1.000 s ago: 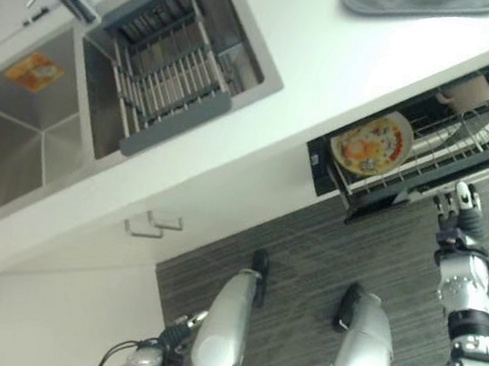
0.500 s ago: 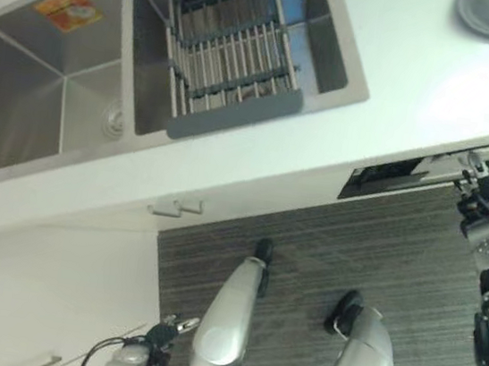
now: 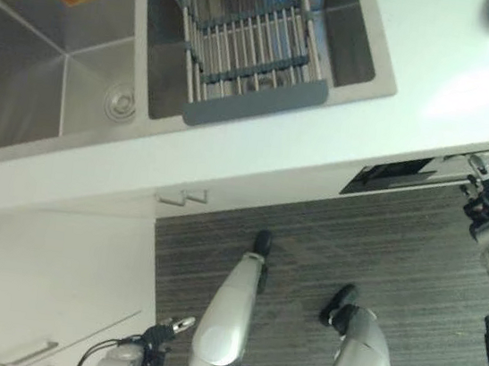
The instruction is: Place the dishes in the dishwasher.
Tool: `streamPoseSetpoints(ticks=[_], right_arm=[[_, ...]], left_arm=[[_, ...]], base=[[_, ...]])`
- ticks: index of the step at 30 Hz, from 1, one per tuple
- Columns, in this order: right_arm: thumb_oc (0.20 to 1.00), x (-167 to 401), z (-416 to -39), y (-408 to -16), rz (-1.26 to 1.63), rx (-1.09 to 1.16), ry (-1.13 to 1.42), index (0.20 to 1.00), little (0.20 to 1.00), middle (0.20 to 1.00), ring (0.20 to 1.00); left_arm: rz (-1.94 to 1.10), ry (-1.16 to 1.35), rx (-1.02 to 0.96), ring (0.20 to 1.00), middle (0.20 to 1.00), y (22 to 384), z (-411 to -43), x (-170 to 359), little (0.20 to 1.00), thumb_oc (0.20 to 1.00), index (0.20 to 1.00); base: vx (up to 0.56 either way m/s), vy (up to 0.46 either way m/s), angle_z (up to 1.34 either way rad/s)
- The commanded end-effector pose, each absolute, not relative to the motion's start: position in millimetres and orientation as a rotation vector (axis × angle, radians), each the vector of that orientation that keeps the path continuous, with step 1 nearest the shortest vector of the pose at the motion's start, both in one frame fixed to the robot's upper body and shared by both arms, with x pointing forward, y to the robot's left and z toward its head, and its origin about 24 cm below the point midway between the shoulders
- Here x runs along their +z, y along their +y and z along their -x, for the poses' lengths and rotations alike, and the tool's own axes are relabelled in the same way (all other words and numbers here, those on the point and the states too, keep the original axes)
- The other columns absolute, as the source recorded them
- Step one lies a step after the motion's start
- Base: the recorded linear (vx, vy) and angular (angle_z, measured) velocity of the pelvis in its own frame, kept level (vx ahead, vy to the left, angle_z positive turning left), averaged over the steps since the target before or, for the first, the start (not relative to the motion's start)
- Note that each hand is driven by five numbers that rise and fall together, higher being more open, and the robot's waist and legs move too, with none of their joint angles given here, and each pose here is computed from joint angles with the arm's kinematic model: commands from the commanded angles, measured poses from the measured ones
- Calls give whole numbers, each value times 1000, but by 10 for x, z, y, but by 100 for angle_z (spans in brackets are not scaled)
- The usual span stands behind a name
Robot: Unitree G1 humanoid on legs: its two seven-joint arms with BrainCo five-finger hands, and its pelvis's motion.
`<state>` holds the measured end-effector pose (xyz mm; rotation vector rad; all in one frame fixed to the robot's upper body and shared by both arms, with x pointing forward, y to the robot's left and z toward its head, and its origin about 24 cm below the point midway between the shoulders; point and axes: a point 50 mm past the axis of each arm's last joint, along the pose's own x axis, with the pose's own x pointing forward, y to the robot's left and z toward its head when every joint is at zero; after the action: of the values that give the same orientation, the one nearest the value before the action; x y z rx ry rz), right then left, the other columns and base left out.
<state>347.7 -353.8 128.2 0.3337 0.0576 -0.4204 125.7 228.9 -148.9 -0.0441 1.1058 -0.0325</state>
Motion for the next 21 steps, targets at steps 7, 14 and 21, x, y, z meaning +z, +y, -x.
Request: streamPoseSetpoints(ticks=[7,14,21], right_arm=[[1000,1531,-3838,-2646,-279,-25,-124,1000,1000,1000,1000],[1000,310,-3220,-2723,-294,-118,134,1000,1000,1000,1000],[1000,-412,-2455,-2917,-247,-182,359,1000,1000,1000,1000]], left_arm=[[126,1058,-7,1000,1000,2363,-1352,-1426,1000,1000,1000],[86,1060,18,1000,1000,2330,-1286,-1461,1000,1000,1000],[-88,1172,-41,1000,1000,2295,-1150,-1532,1000,1000,1000]], base=[[-105,-110,-11],[-87,-183,-21],[-9,-106,-30]])
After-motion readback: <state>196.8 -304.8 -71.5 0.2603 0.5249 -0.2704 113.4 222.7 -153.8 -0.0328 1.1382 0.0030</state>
